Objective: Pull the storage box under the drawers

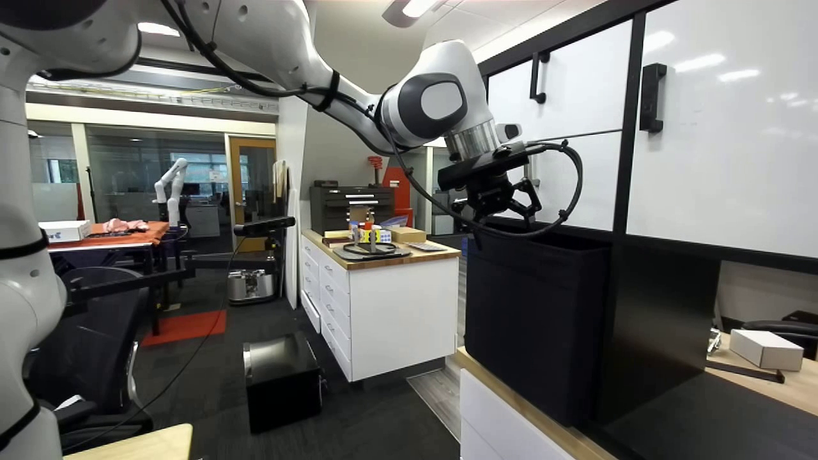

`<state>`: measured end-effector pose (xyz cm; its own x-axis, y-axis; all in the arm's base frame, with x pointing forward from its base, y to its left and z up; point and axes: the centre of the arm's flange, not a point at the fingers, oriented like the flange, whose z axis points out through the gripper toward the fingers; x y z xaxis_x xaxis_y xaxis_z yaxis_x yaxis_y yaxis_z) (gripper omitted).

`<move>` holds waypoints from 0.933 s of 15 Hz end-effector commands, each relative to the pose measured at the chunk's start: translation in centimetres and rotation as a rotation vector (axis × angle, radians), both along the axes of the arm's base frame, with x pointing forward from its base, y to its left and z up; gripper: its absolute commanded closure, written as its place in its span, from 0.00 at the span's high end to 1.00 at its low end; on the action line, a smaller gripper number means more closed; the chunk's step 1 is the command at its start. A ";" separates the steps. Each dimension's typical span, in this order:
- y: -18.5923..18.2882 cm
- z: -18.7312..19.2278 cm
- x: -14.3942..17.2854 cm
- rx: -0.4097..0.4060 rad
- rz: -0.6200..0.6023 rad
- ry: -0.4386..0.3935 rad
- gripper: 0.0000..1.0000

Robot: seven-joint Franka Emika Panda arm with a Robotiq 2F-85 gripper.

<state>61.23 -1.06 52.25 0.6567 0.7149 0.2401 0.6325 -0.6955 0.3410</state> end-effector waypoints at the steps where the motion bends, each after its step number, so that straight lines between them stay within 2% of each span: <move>1: -1.1 0.1 2.8 -0.019 0.067 -0.019 1.00; 8: -2.0 -2.0 5.6 -0.023 0.190 -0.031 1.00; 13: -2.3 -3.7 6.1 -0.035 0.232 -0.007 1.00; 14: -2.3 -3.9 6.1 -0.041 0.223 0.000 0.75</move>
<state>66.70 -2.72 48.34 0.4969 0.8435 0.2039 0.7638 -0.5367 0.3586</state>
